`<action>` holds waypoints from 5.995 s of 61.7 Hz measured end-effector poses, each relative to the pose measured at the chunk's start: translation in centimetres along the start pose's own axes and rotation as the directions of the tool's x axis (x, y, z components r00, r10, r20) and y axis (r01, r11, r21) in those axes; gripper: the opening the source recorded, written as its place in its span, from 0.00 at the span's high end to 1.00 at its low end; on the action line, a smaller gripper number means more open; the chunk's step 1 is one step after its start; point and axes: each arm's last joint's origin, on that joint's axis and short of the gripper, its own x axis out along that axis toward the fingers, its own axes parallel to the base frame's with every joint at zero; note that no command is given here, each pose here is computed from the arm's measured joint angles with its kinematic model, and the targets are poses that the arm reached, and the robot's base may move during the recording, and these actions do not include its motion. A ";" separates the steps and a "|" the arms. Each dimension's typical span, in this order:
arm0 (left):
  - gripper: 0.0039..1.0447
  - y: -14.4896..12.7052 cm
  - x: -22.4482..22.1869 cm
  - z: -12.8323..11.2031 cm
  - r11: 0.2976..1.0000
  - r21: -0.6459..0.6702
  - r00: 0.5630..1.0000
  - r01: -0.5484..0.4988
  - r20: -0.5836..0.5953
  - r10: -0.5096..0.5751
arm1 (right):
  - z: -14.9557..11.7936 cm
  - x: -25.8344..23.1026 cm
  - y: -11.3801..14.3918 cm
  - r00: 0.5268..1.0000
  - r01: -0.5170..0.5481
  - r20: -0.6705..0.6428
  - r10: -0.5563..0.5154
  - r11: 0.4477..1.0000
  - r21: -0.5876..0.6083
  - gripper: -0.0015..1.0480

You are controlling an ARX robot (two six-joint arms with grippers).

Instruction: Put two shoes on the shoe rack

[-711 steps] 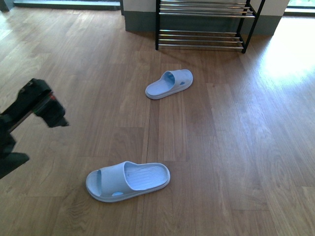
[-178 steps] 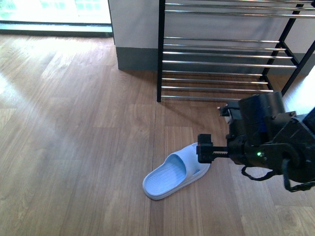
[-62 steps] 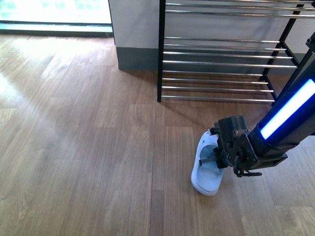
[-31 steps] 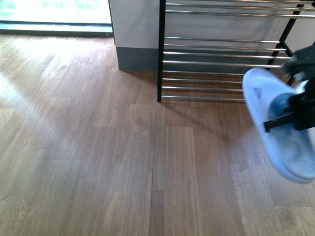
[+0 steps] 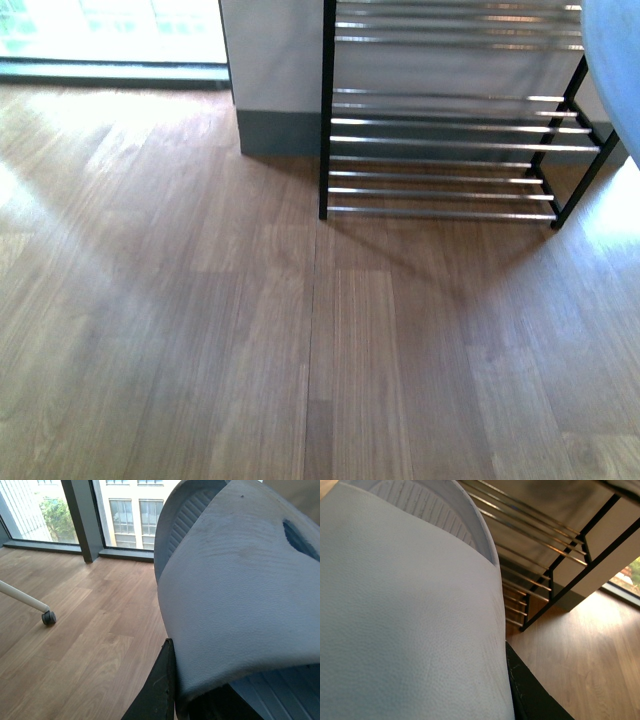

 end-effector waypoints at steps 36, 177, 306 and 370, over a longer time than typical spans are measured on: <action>0.98 0.0 0.0 0.0 1.000 0.000 1.000 0.000 0.000 0.000 | 0.2 -0.3 -0.1 1.000 0.011 0.014 -0.011 1.000 0.019 0.98; 0.98 0.0 0.0 -0.1 1.000 0.001 1.000 0.000 -0.003 0.000 | 0.2 -0.3 0.0 1.000 0.007 0.013 -0.007 1.000 0.021 0.98; 0.98 0.0 0.0 -0.1 1.000 0.002 1.000 0.004 -0.002 -0.004 | 0.2 -0.3 -0.1 1.000 0.012 0.014 -0.012 1.000 0.023 0.98; 0.98 0.0 0.0 -0.1 1.000 0.001 1.000 0.004 -0.003 -0.004 | 5.5 10.6 1.7 0.987 -0.154 -0.007 0.159 0.968 0.196 0.98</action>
